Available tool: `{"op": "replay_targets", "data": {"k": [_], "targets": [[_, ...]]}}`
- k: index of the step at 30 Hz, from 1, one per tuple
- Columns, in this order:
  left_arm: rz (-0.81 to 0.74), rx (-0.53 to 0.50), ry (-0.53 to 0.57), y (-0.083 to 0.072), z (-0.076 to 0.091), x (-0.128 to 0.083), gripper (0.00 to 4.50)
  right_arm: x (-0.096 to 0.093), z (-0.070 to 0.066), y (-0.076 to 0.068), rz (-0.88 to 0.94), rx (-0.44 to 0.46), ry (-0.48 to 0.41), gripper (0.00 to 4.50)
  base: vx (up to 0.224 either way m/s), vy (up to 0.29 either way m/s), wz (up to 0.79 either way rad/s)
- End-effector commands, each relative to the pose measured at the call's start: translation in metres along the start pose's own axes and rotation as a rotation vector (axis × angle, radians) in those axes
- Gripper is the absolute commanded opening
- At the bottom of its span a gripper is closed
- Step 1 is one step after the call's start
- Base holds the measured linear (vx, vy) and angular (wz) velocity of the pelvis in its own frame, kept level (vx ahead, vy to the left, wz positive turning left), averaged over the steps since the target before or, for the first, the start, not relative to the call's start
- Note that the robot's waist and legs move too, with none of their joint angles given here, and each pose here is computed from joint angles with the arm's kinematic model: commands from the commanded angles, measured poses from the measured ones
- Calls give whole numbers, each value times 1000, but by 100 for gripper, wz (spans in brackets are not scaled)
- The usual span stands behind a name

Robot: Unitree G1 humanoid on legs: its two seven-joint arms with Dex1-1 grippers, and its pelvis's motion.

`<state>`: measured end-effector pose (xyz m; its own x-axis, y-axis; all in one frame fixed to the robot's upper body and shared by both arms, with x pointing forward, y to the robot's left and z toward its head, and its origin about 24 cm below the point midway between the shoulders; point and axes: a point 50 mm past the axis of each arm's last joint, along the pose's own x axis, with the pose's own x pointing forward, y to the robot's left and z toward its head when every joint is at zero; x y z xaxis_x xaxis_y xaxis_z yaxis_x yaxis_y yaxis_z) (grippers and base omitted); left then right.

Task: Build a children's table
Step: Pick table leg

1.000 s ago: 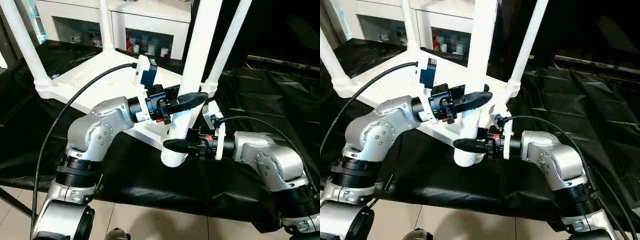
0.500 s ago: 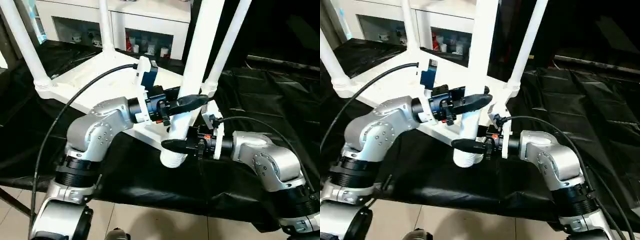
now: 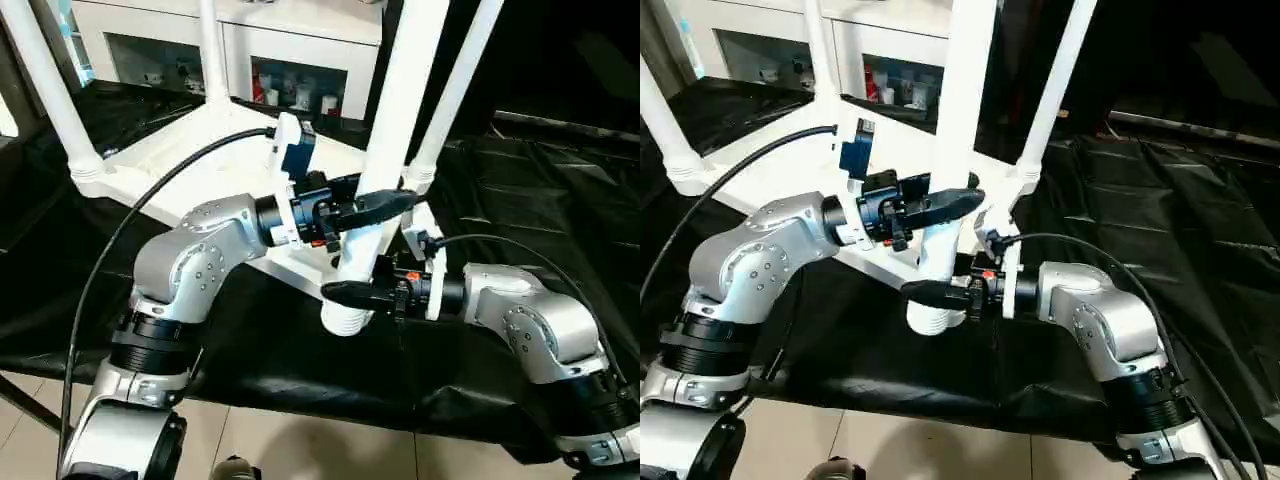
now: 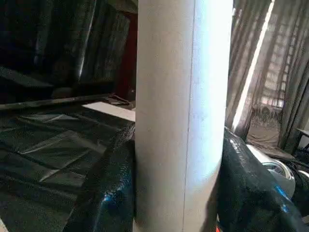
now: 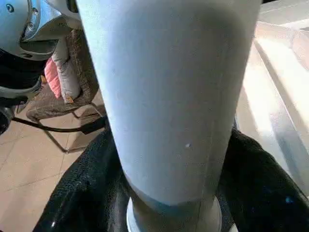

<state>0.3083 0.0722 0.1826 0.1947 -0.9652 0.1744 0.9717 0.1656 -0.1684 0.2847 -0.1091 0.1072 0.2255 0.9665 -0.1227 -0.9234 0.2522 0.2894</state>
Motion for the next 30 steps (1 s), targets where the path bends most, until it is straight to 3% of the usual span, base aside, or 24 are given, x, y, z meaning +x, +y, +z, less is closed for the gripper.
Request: {"op": "replay_targets", "data": {"k": [1, 10, 15, 16, 19, 22, 26, 27, 30], "targets": [[-38, 25, 2, -5, 6, 6, 182, 0, 4, -1, 1, -19, 2, 279, 0, 0, 0], [-40, 26, 6, -5, 5, 6, 182, 0, 4, -1, 8, -14, -3, 198, 0, 0, 0], [-34, 29, 4, -4, 6, 6, 182, 0, 5, -1, 8, -14, -6, 194, 0, 0, 0], [-63, -33, 19, -6, 4, 6, 238, 0, 6, -1, 1, -18, -11, 194, 0, 0, 0], [-58, -37, 15, -6, 5, 6, 260, -1, 7, -2, -7, -21, -21, 193, 0, 0, 0], [64, 9, -83, 8, 8, 5, 296, -1, 12, -6, -52, -27, -79, 193, 0, 0, 0], [147, -18, -191, 19, 12, 2, 301, -1, 16, -9, -93, -28, -130, 192, 0, 0, 0], [153, -93, -344, 24, 21, -2, 301, -1, 20, -12, -132, -26, -181, 191, 0, 0, 0], [192, -173, -493, 32, 28, -9, 301, -2, 24, -16, -180, -21, -234, 191, 0, 0, 0]]}}
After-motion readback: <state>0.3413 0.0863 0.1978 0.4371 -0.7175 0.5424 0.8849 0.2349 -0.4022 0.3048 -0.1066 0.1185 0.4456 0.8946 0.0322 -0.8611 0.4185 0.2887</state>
